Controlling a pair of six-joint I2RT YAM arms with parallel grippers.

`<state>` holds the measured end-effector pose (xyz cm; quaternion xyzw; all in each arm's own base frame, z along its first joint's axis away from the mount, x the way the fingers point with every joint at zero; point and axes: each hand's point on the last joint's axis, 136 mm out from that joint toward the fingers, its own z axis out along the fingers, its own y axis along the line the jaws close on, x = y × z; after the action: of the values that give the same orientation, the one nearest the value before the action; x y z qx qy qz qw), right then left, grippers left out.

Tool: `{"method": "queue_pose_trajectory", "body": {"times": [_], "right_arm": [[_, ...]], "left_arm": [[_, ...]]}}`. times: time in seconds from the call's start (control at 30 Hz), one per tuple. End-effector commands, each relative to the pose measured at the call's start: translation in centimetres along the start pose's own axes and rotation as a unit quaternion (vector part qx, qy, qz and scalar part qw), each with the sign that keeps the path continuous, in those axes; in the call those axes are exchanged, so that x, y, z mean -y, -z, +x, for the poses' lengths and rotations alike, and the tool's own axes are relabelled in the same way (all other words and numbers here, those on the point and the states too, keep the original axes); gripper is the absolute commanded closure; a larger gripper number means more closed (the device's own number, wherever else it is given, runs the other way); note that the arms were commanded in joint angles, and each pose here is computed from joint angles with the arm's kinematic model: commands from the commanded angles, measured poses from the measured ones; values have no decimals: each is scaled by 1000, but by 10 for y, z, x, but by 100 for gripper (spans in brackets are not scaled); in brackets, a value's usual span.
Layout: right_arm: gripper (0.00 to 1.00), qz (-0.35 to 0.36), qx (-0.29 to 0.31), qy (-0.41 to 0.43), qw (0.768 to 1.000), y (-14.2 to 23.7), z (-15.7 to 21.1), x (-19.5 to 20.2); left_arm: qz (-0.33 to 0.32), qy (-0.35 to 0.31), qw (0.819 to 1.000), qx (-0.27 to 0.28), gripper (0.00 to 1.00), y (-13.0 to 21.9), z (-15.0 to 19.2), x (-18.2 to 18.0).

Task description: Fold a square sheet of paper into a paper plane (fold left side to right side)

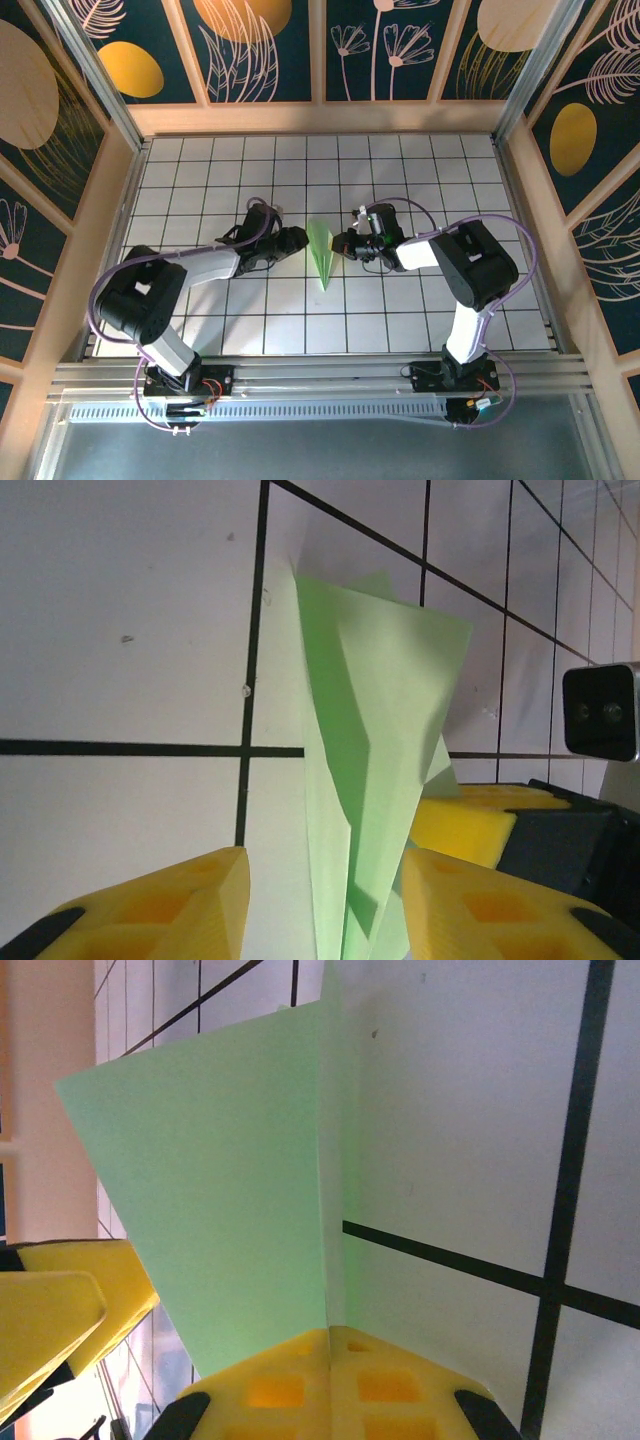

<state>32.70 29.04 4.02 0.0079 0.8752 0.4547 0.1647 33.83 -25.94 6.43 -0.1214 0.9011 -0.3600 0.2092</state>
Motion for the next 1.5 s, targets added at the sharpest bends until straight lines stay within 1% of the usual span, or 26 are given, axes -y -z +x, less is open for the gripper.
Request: {"method": "queue_pose_trajectory", "body": {"times": [0.0, 0.07, 0.33, 0.43, 0.57, 0.63, 0.73, 0.77, 0.87, 0.97, 1.07, 1.2, 1.3, 1.47], "right_arm": [[100, 8, -1, 9, 1000, 0, 2, 0], [100, 7, -1, 9, 1000, 0, 2, 0], [100, 7, -3, 9, 1000, 0, 2, 0], [100, 7, -4, 9, 1000, 0, 2, -1], [99, 15, -6, 10, 1000, 0, 1, 0], [91, 24, -5, 14, 1000, 2, 0, 0], [75, 42, 8, 26, 999, 12, -7, -4], [70, 52, 12, 31, 998, 16, -9, -5], [59, 88, 20, 45, 995, 31, -13, -6], [54, 117, 15, 57, 991, 47, -8, -10], [49, 122, -1, 63, 991, 55, 2, -19], [45, 122, -48, 70, 989, 45, 27, -30], [41, 126, -56, 72, 988, 37, 35, -33], [39, 122, -73, 80, 987, 18, 41, -37]], "left_arm": [[22, -17, 1000, -7, 59, -8, -7, 14], [20, -13, 1000, -16, 61, -17, -5, 10], [22, -11, 999, -26, 68, -31, -5, 8], [22, -10, 999, -28, 74, -34, -5, 7], [28, -5, 999, -28, 87, -34, -3, 9], [33, -1, 999, -25, 91, -32, -5, 12], [40, 10, 999, -24, 100, -29, -6, 16], [43, 15, 999, -25, 100, -29, -6, 18], [53, 27, 998, -26, 100, -27, -5, 22], [56, 35, 998, -26, 100, -26, -4, 23], [57, 39, 997, -27, 100, -26, -2, 25], [56, 42, 997, -29, 100, -29, -1, 24], [56, 45, 997, -30, 100, -30, 0, 24], [57, 46, 997, -33, 100, -32, 2, 26]]}}
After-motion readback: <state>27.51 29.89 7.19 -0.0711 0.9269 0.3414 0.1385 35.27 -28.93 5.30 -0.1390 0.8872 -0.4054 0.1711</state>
